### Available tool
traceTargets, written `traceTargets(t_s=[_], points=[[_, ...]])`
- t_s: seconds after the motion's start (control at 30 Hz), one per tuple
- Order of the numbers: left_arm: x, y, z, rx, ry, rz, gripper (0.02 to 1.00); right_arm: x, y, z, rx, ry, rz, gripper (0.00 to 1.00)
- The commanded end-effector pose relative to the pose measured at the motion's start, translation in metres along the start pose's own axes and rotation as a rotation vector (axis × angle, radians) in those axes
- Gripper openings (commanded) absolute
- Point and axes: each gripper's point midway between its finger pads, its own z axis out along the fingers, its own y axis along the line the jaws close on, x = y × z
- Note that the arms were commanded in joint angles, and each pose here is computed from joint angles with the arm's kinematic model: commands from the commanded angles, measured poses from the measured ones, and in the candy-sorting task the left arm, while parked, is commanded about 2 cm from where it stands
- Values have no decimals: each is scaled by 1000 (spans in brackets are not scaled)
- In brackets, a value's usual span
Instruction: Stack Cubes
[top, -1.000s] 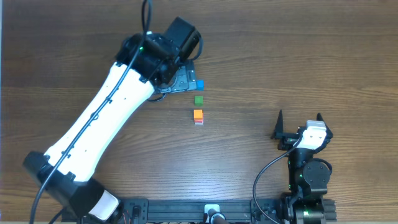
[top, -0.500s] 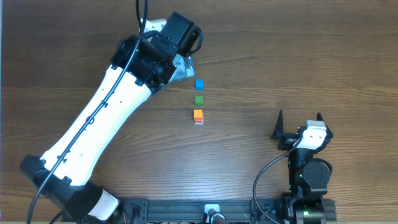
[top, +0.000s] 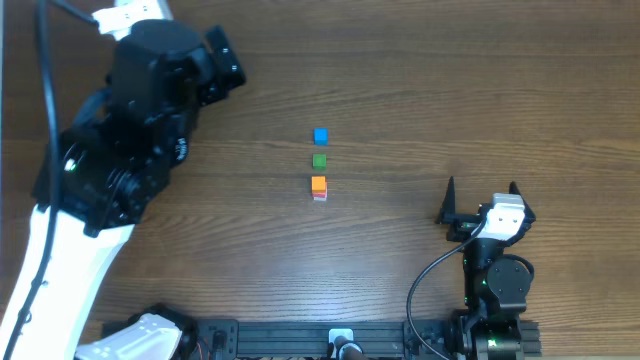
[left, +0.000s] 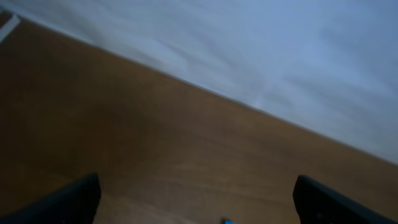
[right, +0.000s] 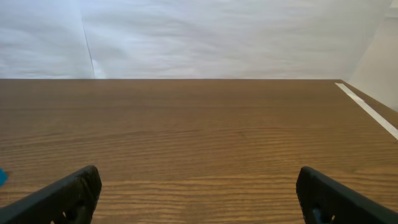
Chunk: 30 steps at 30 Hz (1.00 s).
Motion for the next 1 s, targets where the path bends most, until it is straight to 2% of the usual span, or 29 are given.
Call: traceTargets(t_s=[0.03,0.23,0.63,0.87,1.0], points=[[1,23,-8,71,-29,39,998,1,3,0,-15,-1,-1,993],[15,57,-23,141,-122,40,996,1,3,0,-15,-1,-1,991],[88,127,-42,154,-296,24,993,1,3,0,-15,-1,-1,991],[143,143,-23,218,-390,88,998,1,3,0,-15,-1,-1,993],[166,135,-9,295,-433,216,998,1,3,0,-15,-1,-1,991]])
